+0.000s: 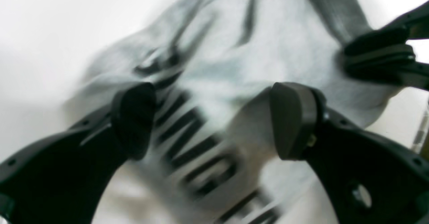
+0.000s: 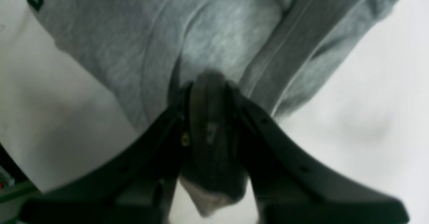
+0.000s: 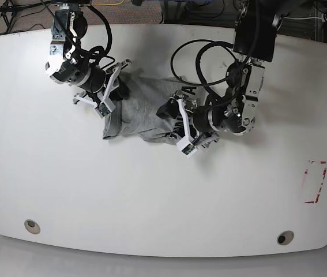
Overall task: Fold the T-shirt properly
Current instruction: 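Grasp the bundle sides with both grippers and rotate it upright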
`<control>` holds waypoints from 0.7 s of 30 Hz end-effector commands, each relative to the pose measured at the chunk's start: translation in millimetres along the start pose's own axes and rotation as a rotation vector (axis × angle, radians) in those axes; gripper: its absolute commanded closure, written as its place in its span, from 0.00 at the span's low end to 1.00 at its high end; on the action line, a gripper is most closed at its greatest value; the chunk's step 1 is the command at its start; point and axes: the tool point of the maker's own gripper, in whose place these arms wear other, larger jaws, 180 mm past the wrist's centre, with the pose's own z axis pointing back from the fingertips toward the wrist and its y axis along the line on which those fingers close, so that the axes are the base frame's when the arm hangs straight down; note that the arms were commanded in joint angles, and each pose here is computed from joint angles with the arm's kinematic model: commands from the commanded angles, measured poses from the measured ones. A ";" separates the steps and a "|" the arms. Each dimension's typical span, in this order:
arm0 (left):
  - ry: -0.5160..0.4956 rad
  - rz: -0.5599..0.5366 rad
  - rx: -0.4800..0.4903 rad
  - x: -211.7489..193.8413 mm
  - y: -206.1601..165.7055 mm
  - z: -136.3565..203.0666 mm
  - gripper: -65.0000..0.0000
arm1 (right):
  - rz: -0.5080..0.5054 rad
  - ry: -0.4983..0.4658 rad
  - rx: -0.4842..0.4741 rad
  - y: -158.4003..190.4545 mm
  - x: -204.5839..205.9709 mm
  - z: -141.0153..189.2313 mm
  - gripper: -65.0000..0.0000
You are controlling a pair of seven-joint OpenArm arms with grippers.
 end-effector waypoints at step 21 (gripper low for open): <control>0.080 0.096 -0.015 -53.3 0.0 -4.2 0.23 | -0.042 -0.030 0.000 -60.7 0.1 -32.3 0.86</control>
